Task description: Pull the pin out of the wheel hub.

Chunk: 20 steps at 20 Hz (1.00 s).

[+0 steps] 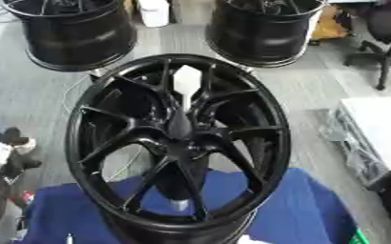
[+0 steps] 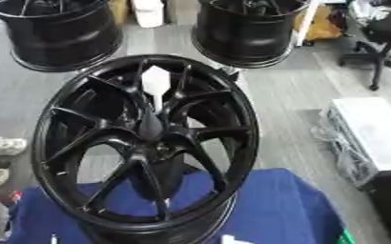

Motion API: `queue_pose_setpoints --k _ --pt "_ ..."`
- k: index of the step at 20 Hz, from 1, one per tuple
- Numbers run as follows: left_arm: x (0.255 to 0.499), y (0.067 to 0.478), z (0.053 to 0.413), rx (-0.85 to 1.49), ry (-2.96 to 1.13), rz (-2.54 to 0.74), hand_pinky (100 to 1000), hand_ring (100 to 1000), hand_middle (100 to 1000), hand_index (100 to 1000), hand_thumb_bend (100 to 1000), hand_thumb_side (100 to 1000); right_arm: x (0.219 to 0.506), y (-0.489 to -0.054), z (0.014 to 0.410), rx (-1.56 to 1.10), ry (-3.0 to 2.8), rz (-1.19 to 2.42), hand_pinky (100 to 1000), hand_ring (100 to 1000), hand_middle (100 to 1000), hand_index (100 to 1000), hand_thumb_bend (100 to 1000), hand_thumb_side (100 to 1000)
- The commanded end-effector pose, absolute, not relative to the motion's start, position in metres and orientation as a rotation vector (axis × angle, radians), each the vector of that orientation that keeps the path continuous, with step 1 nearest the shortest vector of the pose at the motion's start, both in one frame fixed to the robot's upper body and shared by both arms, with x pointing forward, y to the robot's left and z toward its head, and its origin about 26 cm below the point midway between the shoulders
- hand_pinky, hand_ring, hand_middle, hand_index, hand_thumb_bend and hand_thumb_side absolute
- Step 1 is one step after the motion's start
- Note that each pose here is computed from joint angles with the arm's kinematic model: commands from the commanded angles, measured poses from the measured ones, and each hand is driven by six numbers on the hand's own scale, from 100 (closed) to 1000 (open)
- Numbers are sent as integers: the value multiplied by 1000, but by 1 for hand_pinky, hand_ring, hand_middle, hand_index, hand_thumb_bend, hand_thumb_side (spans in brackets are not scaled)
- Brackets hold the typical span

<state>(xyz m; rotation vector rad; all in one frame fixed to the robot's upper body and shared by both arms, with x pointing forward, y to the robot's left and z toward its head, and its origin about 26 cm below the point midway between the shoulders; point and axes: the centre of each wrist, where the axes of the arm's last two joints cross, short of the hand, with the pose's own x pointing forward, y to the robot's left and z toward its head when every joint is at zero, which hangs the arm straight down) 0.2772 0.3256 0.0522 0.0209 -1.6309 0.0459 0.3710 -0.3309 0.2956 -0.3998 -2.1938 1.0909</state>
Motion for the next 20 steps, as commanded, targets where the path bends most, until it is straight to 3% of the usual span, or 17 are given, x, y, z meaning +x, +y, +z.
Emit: queue_pose_setpoints --k 1,14,20 --pt "278 329 60 39 -1647 11 623 429 241 640 510 589 375 -321 319 -396 -2143 1302 705 612 747 818 100 188" --pt "282 326 63 23 -1662 -17 623 429 241 640 510 588 452 -235 307 -274 -1779 1822 763 771 858 889 100 235" --pt "284 322 65 6 -1671 -29 623 429 241 640 510 588 468 -205 293 -267 -1665 1988 787 812 898 914 100 350"
